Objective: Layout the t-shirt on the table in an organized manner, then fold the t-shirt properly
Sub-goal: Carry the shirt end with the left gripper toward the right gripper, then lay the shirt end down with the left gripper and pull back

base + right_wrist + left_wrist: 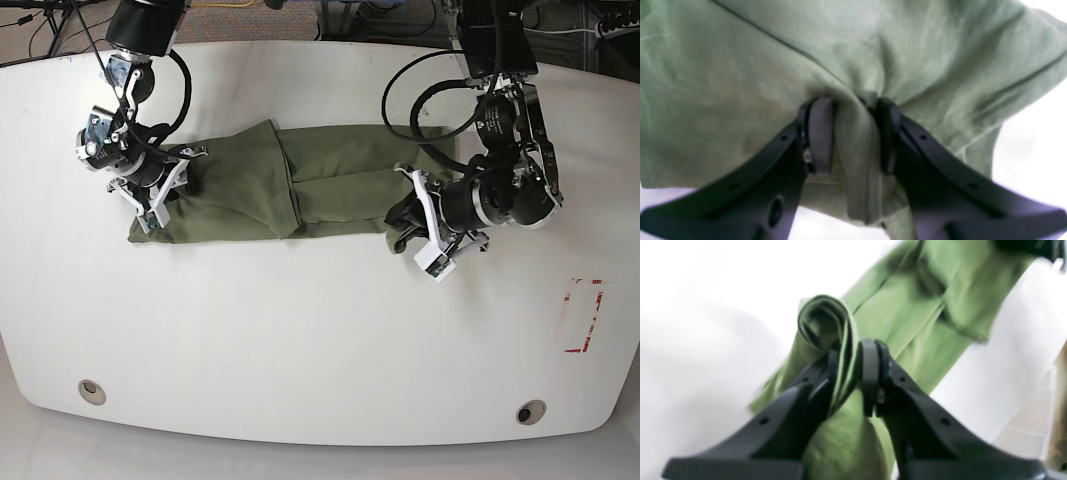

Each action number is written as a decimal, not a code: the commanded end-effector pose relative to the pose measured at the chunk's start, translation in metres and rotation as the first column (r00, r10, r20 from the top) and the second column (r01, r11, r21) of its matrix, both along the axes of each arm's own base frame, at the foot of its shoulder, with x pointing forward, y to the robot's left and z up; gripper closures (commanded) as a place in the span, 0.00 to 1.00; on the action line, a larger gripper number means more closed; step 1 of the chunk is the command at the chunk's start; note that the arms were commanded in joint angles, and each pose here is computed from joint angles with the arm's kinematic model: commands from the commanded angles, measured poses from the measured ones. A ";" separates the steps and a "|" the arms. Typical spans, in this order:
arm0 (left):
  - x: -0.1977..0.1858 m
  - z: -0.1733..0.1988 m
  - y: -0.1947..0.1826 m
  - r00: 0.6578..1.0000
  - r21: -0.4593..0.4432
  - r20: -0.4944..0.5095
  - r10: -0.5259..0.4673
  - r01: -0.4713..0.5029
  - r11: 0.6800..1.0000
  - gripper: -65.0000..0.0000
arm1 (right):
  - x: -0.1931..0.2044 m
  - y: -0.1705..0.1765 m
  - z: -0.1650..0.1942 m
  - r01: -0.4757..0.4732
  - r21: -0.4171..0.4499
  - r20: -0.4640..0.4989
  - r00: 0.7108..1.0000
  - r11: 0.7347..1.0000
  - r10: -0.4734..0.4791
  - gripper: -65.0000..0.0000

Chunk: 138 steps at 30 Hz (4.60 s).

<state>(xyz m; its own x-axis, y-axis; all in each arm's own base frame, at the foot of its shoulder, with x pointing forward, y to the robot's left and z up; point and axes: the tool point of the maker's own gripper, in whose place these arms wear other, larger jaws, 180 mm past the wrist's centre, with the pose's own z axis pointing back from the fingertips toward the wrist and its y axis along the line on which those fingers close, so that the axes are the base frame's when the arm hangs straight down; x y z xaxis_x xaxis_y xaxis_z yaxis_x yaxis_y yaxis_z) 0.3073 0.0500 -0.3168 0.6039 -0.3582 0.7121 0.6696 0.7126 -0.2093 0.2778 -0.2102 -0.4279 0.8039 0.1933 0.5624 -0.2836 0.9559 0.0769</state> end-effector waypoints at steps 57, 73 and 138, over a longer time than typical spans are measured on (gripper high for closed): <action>0.034 0.031 -0.053 0.989 -0.085 0.064 -0.136 0.141 0.986 0.62 | -0.009 0.008 -0.010 -0.004 -0.010 -0.059 0.998 1.000 0.004 0.70; 0.002 -0.034 -0.001 0.985 -0.078 -0.152 -0.082 0.071 0.994 0.62 | -0.006 0.009 -0.008 -0.004 -0.009 -0.053 0.999 1.000 0.004 0.70; -0.024 -0.074 0.044 0.986 0.426 -0.019 -0.167 0.159 0.891 0.93 | 0.014 0.006 0.028 -0.017 -0.064 0.043 0.999 0.998 0.019 0.69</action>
